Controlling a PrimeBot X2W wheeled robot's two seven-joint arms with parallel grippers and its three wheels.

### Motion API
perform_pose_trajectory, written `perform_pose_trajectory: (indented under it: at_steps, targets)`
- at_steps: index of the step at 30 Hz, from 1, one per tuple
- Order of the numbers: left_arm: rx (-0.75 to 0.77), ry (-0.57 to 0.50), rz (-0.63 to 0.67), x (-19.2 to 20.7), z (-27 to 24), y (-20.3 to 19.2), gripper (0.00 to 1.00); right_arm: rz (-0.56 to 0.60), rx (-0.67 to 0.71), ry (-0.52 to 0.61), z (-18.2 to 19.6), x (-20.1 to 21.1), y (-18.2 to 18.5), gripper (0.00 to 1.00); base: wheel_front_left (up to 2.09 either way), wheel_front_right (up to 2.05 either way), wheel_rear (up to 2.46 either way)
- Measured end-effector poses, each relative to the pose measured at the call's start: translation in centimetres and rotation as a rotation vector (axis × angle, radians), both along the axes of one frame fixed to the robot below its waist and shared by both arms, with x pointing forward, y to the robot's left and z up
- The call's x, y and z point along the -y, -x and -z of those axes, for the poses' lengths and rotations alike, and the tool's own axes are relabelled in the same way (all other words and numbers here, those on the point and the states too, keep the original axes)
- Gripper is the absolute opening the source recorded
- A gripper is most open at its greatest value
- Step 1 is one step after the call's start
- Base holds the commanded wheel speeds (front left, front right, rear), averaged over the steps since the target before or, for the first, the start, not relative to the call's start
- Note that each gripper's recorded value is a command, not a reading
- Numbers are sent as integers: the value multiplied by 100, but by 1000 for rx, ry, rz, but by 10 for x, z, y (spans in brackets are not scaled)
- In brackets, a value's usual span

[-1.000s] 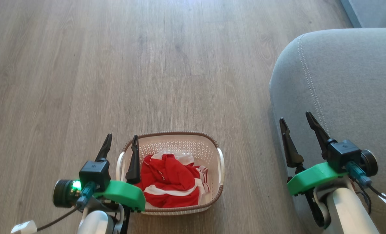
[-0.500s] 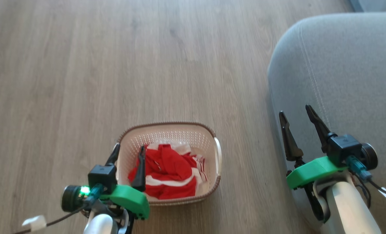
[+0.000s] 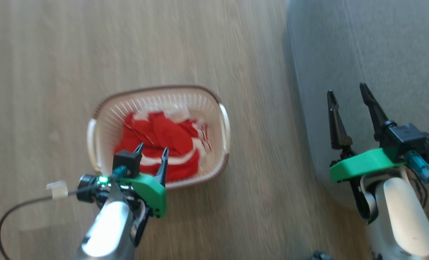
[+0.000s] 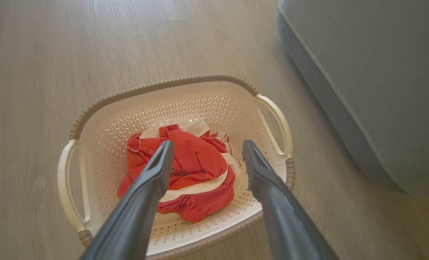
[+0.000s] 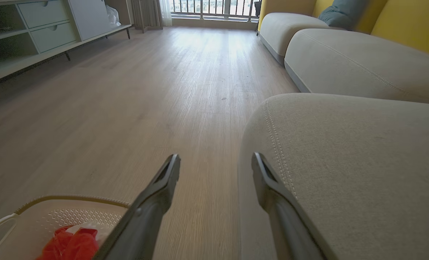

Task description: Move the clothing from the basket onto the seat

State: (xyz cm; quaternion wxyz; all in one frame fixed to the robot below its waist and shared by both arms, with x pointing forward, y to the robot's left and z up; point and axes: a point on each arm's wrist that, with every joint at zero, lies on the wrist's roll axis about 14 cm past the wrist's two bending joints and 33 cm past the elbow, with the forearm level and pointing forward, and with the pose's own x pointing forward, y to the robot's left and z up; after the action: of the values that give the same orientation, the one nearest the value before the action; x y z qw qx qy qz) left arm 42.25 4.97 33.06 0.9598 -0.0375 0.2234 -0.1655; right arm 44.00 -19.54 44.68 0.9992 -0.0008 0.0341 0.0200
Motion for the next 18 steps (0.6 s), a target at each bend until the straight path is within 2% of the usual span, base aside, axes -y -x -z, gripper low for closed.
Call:
perform_pose_trajectory:
  at_steps: [5,12,18]
  targets:
    - [-199,-47,103,15,71,3,100,31,-84,18,35,13,-5,100,0,0,0]
    - [-350,-75,212,43,140,-19,100,95,-171,-10,72,33,-6,100,0,0,0]
    - [-509,-82,236,53,189,-14,100,138,-249,-20,98,45,7,100,0,0,0]
